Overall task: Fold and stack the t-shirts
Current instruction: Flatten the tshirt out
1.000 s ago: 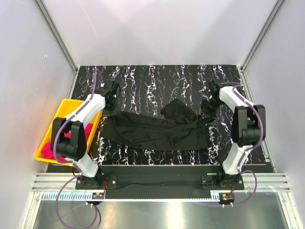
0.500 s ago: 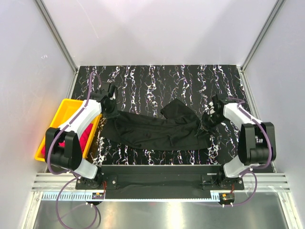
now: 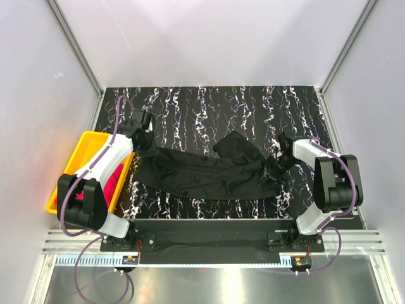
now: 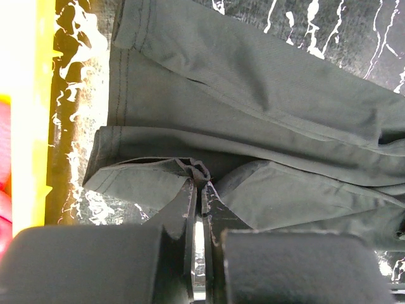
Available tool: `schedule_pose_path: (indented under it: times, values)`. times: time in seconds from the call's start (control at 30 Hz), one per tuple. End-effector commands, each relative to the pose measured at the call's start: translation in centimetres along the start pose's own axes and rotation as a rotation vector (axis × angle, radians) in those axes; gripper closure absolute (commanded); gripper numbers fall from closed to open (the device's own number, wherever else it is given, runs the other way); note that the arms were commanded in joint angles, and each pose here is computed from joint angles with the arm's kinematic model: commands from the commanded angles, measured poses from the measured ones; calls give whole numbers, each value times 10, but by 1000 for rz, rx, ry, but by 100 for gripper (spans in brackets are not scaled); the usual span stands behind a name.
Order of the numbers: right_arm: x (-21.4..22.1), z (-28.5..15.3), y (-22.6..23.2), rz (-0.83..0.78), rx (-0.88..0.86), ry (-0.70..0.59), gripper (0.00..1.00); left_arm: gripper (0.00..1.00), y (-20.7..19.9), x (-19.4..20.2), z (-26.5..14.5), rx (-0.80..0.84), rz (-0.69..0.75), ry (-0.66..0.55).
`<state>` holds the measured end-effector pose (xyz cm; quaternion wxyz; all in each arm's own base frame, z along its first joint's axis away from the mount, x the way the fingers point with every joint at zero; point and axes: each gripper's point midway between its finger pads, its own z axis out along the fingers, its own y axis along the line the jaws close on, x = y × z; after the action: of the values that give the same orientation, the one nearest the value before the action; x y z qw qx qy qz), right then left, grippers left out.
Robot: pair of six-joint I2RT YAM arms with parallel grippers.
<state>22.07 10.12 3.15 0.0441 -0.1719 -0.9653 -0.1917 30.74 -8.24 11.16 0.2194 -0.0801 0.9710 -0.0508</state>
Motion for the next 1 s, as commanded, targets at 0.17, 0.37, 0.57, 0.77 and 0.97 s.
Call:
schedule_pose_path:
  times: [0.17, 0.37, 0.57, 0.77, 0.97]
  values:
    - [-2, 5, -12, 10, 71, -14, 55, 100, -8, -8, -4, 48, 4, -43]
    - [-1, 12, 1, 19, 5, 21, 61, 100, -8, -8, -4, 50, 3, -42]
    - [-6, 15, 6, 22, -17, -2, 65, 100, -9, -10, -6, 51, 1, -48]
    - [-5, 13, 2, 28, 7, 1, 68, 100, -9, -10, -6, 51, 1, -50]
    - [0, -4, 8, 20, -9, -28, 67, 100, -8, -8, -6, 50, 3, -47]
